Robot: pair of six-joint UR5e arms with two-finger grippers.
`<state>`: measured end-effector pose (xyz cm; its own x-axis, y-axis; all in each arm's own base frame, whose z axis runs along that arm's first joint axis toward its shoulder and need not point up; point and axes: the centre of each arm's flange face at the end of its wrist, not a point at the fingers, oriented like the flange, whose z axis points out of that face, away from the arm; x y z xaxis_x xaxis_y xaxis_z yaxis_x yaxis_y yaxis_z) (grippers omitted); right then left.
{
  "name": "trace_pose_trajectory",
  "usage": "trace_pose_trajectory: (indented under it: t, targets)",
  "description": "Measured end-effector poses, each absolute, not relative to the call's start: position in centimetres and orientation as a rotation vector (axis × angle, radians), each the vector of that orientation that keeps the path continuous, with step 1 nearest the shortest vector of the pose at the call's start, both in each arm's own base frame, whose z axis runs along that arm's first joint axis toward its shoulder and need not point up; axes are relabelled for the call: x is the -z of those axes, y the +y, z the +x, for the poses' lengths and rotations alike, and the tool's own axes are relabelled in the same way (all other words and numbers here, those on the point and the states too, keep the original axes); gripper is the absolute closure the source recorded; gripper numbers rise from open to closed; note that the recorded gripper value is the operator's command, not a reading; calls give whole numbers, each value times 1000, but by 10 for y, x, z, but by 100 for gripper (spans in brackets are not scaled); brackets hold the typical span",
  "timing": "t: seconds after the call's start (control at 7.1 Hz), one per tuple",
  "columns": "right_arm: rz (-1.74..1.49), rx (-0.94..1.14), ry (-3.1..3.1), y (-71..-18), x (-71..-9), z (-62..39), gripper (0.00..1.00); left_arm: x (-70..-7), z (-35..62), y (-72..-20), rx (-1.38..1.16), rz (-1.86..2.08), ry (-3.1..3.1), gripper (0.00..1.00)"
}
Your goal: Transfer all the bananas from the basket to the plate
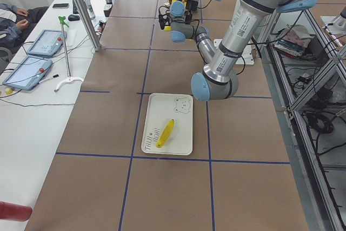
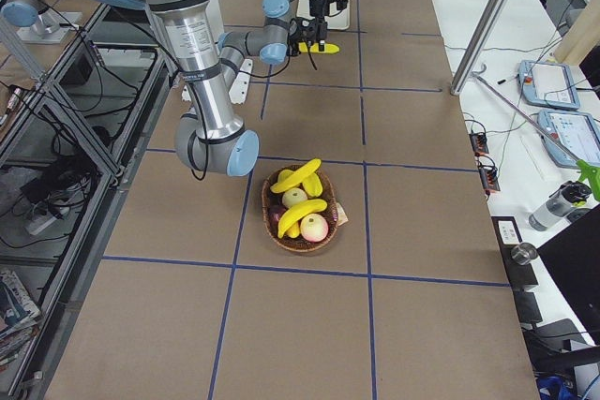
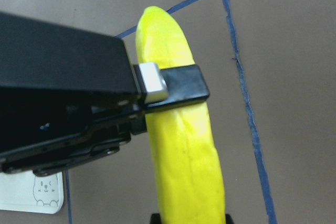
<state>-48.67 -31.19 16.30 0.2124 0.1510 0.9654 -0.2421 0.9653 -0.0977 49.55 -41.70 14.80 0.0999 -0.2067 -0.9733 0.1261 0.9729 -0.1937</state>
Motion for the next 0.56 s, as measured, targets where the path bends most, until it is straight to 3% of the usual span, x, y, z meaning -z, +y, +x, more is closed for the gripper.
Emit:
trace_pose_trajectory:
  t: [0.56]
  targets:
    - [94, -292, -1332, -322, -161, -477, 0, -155, 494, -418, 247, -66, 1441, 100]
